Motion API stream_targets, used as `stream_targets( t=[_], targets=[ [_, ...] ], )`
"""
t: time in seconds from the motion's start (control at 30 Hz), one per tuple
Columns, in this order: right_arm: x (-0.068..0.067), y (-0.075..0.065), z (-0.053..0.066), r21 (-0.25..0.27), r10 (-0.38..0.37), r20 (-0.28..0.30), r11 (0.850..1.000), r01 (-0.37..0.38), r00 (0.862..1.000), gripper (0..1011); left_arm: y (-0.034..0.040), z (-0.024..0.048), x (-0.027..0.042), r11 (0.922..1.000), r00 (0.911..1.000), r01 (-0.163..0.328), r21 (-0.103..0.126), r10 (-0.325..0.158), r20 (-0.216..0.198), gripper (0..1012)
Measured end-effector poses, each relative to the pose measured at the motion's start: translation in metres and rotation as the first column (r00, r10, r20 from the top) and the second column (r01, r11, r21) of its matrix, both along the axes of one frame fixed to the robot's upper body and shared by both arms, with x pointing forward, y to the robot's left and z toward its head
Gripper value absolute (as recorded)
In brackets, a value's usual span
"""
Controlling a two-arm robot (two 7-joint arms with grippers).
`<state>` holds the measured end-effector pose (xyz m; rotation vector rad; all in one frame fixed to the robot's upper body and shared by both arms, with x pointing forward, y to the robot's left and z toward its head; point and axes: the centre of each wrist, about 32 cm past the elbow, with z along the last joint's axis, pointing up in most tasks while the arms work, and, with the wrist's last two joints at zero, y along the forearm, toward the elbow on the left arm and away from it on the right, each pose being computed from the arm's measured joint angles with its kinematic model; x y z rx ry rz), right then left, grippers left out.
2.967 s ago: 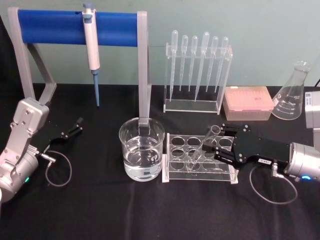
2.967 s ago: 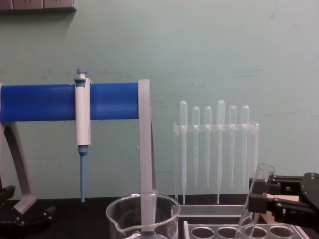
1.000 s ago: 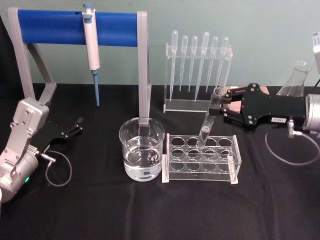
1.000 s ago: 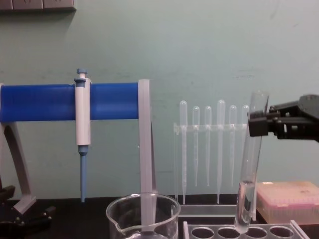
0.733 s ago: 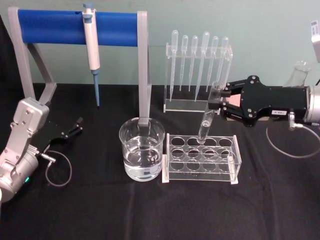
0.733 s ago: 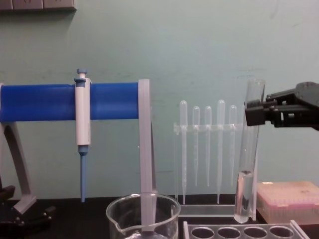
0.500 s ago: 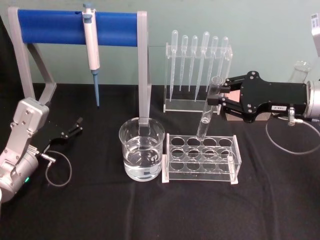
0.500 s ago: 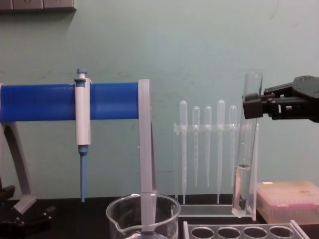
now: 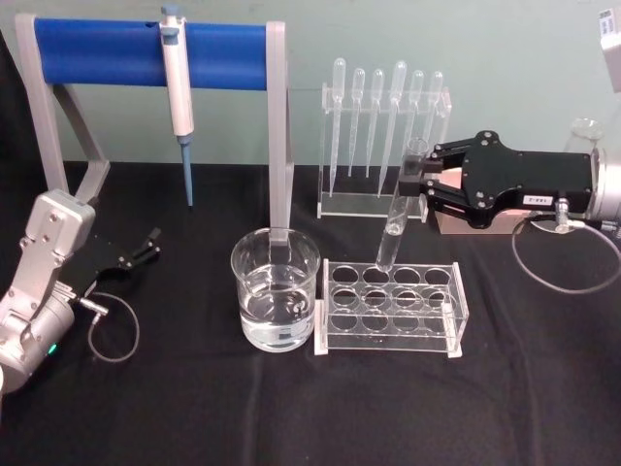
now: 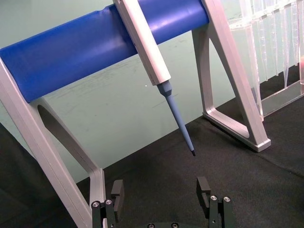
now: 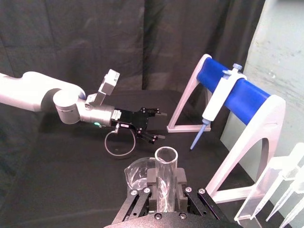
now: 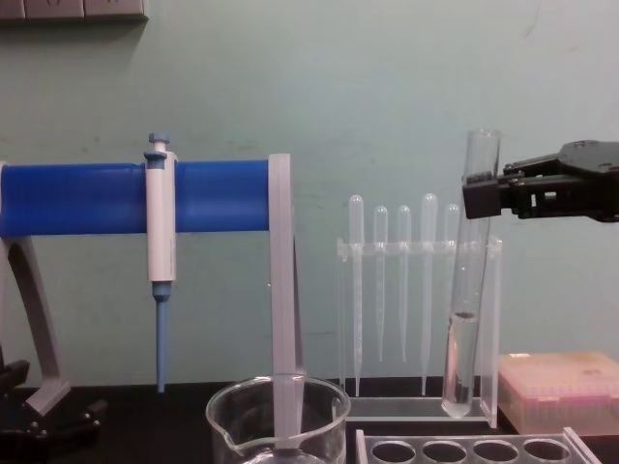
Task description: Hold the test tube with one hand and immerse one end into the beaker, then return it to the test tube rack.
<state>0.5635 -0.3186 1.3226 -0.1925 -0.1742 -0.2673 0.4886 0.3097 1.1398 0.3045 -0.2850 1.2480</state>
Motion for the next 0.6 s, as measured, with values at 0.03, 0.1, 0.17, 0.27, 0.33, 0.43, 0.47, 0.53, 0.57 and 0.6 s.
stream_targets(
  t=[0.03,0.1,0.17,0.27,0.33,0.43,0.47,0.53,0.57,0.6],
  targets=[
    [0.0000,0.0002,-0.0004,0.000,0.000,-0.002,1.000,0.000,1.000,233,0.0000,0.0000,0.0000,1.0000,1.0000,0.000,0.000,0.000,0.000,1000],
    [-0.0003,0.0008,-0.0016,0.002,-0.003,-0.006,1.000,0.003,1.000,233,0.0000,0.0000,0.0000,1.0000,1.0000,0.000,0.000,0.000,0.000,1000],
    [-0.0003,0.0008,-0.0016,0.002,-0.003,-0.006,1.000,0.003,1.000,233,0.0000,0.0000,0.0000,1.0000,1.0000,0.000,0.000,0.000,0.000,1000],
    [-0.0002,0.0008,-0.0015,0.002,-0.003,-0.005,1.000,0.003,1.000,233,0.0000,0.0000,0.0000,1.0000,1.0000,0.000,0.000,0.000,0.000,1000],
    [-0.0002,0.0007,-0.0014,0.002,-0.003,-0.005,1.000,0.003,1.000,233,0.0000,0.0000,0.0000,1.0000,1.0000,0.000,0.000,0.000,0.000,1000],
    [-0.0002,0.0006,-0.0013,0.002,-0.003,-0.005,1.000,0.003,1.000,233,0.0000,0.0000,0.0000,1.0000,1.0000,0.000,0.000,0.000,0.000,1000],
    [-0.0001,0.0005,-0.0012,0.002,-0.003,-0.005,1.000,0.003,1.000,233,0.0000,0.0000,0.0000,1.0000,1.0000,0.000,0.000,0.000,0.000,1000],
    [-0.0001,0.0004,-0.0012,0.002,-0.004,-0.005,1.000,0.004,1.000,233,0.0000,0.0000,0.0000,1.0000,1.0000,0.000,0.000,0.000,0.000,1000],
    [-0.0001,0.0004,-0.0012,0.002,-0.004,-0.004,1.000,0.004,1.000,233,0.0000,0.0000,0.0000,1.0000,1.0000,0.000,0.000,0.000,0.000,1000],
    [-0.0001,0.0004,-0.0012,0.002,-0.004,-0.004,1.000,0.004,1.000,233,0.0000,0.0000,0.0000,1.0000,1.0000,0.000,0.000,0.000,0.000,1000]
  ],
)
